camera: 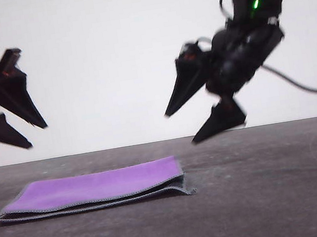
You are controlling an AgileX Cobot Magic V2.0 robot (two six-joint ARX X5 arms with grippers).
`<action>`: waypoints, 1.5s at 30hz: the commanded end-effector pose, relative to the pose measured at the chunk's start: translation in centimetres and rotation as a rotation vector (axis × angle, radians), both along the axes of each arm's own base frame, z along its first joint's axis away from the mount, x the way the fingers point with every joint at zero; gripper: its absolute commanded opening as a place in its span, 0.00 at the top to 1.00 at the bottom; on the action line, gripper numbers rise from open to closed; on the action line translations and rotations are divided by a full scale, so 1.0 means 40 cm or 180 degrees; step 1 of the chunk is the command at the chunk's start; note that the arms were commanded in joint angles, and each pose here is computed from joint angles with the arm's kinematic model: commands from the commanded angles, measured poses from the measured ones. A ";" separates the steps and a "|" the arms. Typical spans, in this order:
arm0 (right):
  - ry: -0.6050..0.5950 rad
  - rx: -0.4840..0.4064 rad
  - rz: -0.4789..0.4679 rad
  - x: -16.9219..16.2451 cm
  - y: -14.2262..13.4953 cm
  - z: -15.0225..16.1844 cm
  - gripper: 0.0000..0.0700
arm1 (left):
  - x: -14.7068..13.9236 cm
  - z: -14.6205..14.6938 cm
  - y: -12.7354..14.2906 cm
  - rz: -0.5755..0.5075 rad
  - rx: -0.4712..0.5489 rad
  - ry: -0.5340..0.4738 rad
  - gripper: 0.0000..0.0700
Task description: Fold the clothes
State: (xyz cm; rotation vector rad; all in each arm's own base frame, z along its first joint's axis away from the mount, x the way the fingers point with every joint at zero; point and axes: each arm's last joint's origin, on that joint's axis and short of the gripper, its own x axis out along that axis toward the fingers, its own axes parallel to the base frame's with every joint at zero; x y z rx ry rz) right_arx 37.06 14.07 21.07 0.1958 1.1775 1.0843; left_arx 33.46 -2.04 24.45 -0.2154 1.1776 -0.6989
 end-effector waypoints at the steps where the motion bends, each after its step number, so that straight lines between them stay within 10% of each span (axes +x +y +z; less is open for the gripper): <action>1: -0.0249 -0.0092 -0.0020 -0.007 -0.001 0.054 0.25 | 0.000 0.034 0.010 0.0142 0.0194 -0.0158 0.59; 10: -0.0745 -0.0745 -0.0586 -0.120 -0.057 0.249 0.25 | -0.062 0.133 0.068 0.0529 0.0304 -0.0454 0.59; 17: -0.0434 -0.1016 -0.0654 -0.164 -0.073 0.184 0.25 | -0.066 0.134 0.116 0.0753 0.0307 -0.0409 0.59; 26: -0.0150 -0.0105 -0.0985 -0.162 -0.026 -0.012 0.26 | -0.067 0.134 0.130 0.0826 0.0303 -0.0406 0.59; 45: 0.0578 0.0142 -0.1038 -0.131 0.085 -0.161 0.37 | -0.067 0.134 0.130 0.0865 0.0285 -0.0378 0.59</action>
